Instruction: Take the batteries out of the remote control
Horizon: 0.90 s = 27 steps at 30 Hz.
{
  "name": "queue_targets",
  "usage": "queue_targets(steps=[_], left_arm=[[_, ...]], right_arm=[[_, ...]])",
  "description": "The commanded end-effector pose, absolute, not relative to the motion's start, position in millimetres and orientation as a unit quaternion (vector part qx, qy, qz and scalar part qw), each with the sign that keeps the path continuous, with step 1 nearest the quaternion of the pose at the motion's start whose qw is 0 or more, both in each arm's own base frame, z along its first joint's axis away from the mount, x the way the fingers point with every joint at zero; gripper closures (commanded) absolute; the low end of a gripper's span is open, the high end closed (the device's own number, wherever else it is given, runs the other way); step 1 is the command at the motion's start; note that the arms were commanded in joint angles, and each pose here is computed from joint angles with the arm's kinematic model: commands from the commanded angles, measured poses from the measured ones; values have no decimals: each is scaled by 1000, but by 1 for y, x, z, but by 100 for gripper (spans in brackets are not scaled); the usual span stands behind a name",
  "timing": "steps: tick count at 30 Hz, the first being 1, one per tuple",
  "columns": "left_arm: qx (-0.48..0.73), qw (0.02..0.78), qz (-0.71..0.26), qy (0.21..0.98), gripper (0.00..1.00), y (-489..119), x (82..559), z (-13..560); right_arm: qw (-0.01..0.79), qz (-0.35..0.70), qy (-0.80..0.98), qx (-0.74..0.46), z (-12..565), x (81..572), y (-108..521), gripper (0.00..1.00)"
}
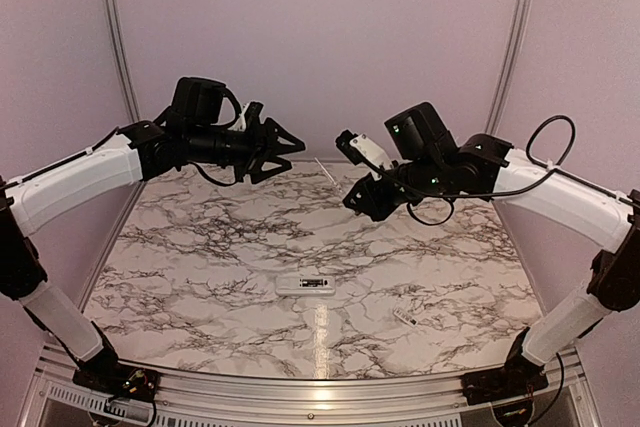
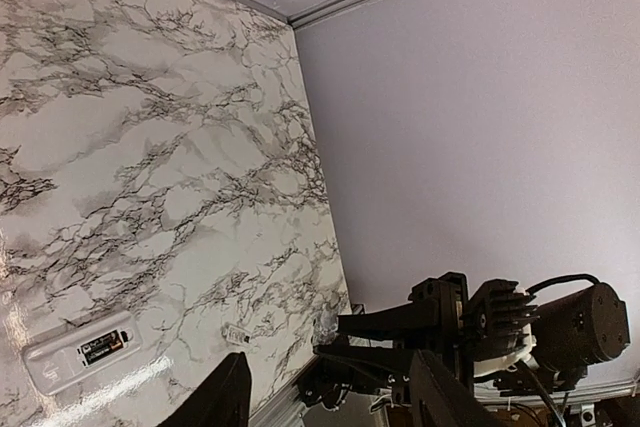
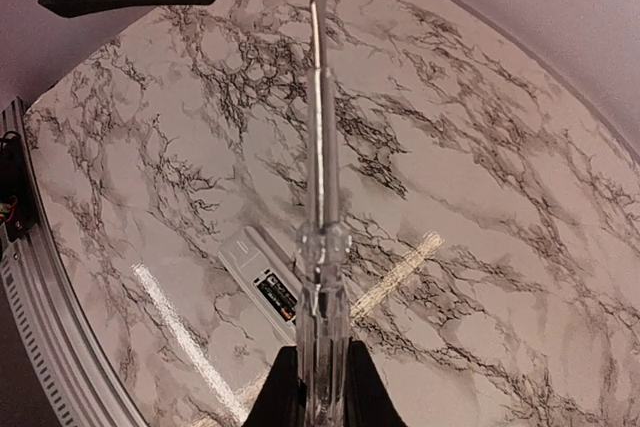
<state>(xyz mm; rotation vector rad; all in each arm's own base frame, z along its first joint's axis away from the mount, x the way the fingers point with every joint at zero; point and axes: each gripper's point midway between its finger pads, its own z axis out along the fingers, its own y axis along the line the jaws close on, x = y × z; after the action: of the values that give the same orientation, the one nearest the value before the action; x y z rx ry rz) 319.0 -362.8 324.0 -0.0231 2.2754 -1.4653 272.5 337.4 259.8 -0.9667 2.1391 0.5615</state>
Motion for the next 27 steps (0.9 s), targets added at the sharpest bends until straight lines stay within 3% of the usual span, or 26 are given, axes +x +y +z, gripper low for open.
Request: queue_targets(steps=[1, 9, 27], left_arm=[[12, 202, -547, 812, 44, -385, 322, 331], [22, 180, -551, 815, 51, -409, 332, 323], [12, 155, -536, 830, 100, -415, 336, 295]], right_arm=[[368, 214, 818, -386, 276, 274, 341, 100], [368, 200, 820, -389, 273, 279, 341, 100], [371, 180, 821, -394, 271, 285, 340, 100]])
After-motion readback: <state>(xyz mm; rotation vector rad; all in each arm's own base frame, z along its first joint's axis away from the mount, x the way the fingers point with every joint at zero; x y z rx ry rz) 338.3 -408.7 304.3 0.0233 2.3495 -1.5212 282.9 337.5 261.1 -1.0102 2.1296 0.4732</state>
